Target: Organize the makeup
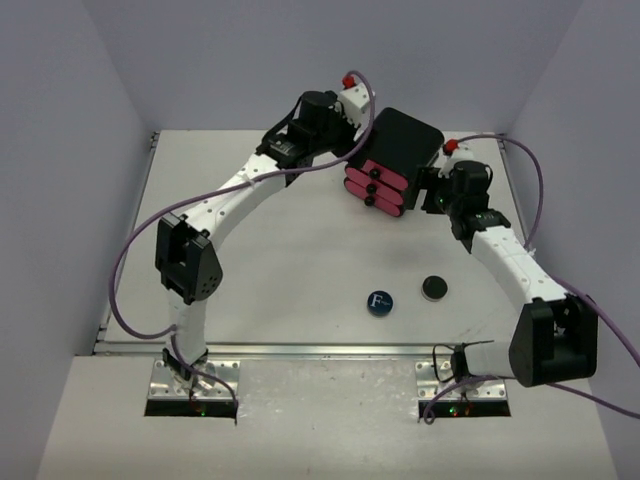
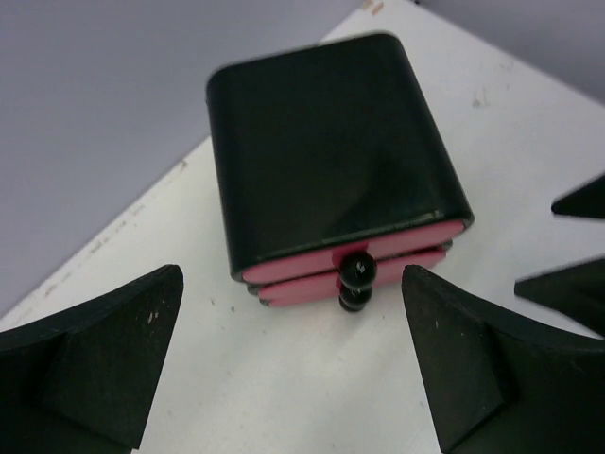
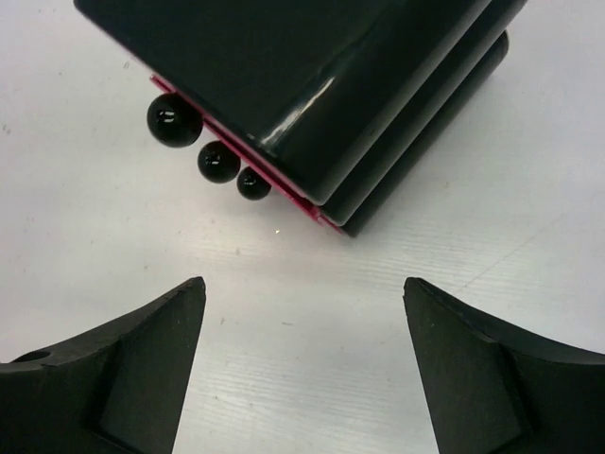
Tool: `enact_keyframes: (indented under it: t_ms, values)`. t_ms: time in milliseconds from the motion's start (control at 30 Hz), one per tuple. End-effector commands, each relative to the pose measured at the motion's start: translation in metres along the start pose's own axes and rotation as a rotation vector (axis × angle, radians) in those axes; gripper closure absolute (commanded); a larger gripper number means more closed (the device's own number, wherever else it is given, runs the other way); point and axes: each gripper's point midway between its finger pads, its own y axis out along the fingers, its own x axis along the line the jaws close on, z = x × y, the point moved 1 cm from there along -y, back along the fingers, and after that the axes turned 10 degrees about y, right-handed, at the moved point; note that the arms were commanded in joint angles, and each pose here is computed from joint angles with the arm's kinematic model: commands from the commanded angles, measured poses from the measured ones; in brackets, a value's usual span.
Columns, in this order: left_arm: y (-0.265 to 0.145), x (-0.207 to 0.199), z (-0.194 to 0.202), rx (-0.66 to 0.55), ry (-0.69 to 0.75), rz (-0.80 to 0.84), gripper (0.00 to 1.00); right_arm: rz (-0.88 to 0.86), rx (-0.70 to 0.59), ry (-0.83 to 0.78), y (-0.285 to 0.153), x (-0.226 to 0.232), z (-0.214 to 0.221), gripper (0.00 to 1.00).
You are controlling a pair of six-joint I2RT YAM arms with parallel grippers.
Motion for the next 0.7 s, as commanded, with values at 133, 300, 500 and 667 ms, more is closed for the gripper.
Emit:
enact_keyframes:
  t_ms: [133, 300, 500, 667]
  values:
    - [0.039, 0.044, -0.028, -0.140, -0.029, -0.104, 0.00, 0.013, -0.113, 0.028, 0.004, 0.044, 0.027, 0.18]
    - [0.068, 0.061, -0.005, -0.160, -0.058, -0.140, 0.00, 0.173, -0.135, 0.175, 0.031, 0.047, 0.071, 0.21]
    - [0.087, 0.075, 0.004, -0.219, -0.066, -0.173, 0.00, 0.296, -0.150, 0.191, 0.073, 0.068, 0.082, 0.17]
    - [0.095, 0.073, 0.009, -0.234, -0.059, -0.168, 0.00, 0.353, -0.190, 0.179, 0.106, 0.070, 0.080, 0.20]
